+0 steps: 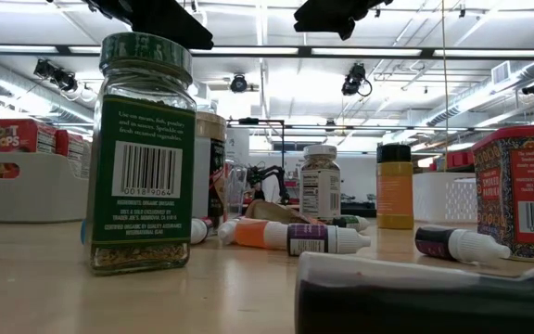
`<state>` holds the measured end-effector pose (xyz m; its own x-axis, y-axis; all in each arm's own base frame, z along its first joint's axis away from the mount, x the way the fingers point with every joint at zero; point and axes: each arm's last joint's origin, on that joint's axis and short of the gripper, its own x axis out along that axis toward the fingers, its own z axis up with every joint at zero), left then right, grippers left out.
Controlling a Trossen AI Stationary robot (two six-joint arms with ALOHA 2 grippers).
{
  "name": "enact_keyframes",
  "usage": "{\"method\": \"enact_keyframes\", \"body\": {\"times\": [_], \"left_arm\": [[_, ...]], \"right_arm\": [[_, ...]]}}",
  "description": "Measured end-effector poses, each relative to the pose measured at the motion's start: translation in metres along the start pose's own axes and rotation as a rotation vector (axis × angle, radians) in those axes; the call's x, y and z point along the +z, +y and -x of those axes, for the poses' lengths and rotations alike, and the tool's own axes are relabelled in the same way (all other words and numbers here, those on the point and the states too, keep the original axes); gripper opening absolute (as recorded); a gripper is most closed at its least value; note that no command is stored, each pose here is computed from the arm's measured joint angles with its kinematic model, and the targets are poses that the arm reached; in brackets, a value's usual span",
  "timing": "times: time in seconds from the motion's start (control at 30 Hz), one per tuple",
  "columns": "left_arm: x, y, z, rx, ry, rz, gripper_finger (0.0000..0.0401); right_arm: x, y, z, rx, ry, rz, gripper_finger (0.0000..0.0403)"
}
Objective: Pick & Place Kitchen Items
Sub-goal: Put the gold seasoning bottle into the transparent bin
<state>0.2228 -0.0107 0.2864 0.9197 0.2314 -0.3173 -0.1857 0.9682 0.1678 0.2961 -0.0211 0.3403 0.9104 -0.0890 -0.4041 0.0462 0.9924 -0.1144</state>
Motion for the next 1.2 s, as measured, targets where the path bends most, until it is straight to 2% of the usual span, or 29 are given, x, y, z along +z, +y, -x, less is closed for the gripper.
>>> {"method": "enact_keyframes", "body": {"times": [0.73,0.93,1.07,1.2], "left_arm": [[0.0,0.0,0.0,-0.004,-0.001,0.003,0.0143],[0.0,-0.003,0.0,-0.094,-0.006,0.013,0.0143],[0.001,-0.006,0.001,-0.201,-0.009,0.047,0.0143],[0.001,-0.013,0.003,-0.278,-0.019,0.008,0.015]], "right_arm": [[0.0,0.0,0.0,0.0,0.001,0.0,0.0157],[0.0,0.0,0.0,0.0,0.001,0.0,0.0157],[0.0,0.0,0.0,0.0,0.001,0.0,0.0157],[0.0,0.0,0.0,0.0,0.001,0.0,0.0157]]}}
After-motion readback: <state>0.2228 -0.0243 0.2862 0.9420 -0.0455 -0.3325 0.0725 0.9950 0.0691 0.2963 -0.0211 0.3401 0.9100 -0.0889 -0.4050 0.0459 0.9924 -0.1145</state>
